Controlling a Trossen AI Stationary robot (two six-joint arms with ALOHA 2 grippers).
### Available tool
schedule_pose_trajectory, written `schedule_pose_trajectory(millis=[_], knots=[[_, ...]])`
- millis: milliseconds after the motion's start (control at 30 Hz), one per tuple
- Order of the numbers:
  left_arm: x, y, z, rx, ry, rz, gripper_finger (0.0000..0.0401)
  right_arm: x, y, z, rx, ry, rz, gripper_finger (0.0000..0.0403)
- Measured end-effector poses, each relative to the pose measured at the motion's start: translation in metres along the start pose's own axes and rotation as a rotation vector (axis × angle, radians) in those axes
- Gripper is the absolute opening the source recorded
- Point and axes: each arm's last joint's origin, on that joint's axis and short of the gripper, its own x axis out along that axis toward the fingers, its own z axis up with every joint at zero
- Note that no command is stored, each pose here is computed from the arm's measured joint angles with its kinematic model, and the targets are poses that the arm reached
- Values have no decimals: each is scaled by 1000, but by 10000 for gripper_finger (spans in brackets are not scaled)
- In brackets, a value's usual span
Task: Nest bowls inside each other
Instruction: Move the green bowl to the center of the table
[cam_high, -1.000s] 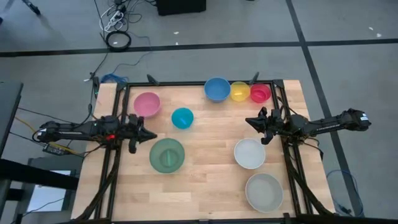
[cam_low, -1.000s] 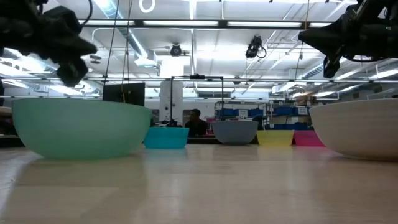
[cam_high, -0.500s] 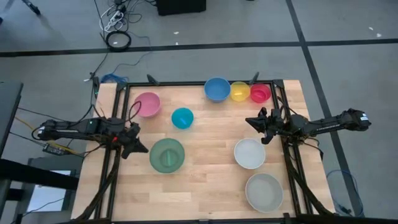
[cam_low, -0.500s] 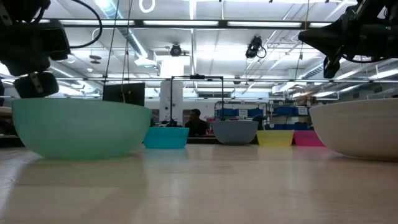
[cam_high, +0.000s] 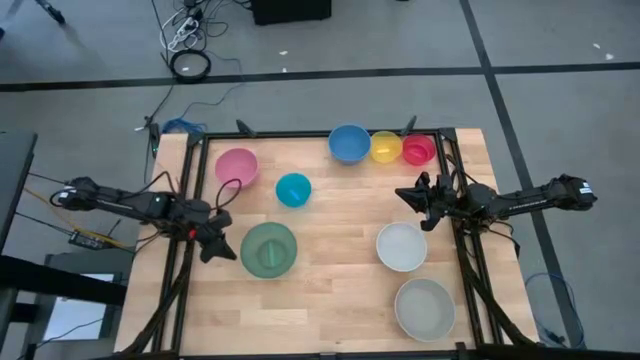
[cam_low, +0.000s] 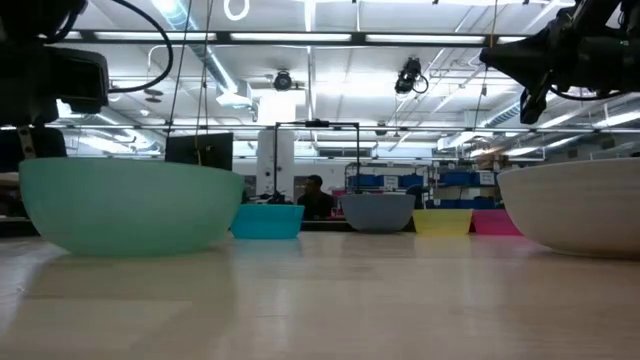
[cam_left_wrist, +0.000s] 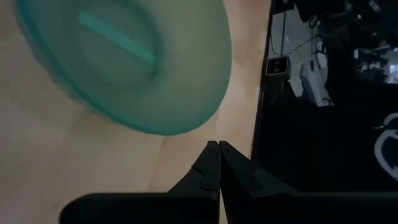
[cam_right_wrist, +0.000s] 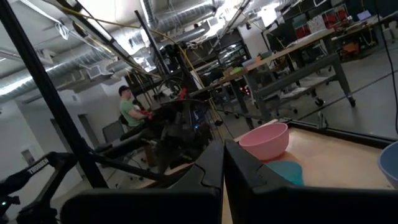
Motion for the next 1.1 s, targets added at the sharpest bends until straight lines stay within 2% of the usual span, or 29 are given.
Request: schedule_pose_trajectory(millis=[100,367,567,867,967,1100], knots=[[3,-2,2,-36,-14,-1,6,0,0,0,-4,0,0,4],[16,6,7,-175,-57,145,6,0,0,0,-10,0,1,4],[23,8,9,-234,-67,192,9,0,0,0,-17,0,1,4],[22,3,12,-302,-88,157,77,0,0,0,-35,1,4,4],[16,-5,15,-310,-73,173,95,0,0,0,-36,1,4,4],[3,-17,17,-306,-45,257,107,0,0,0,-37,1,4,4]])
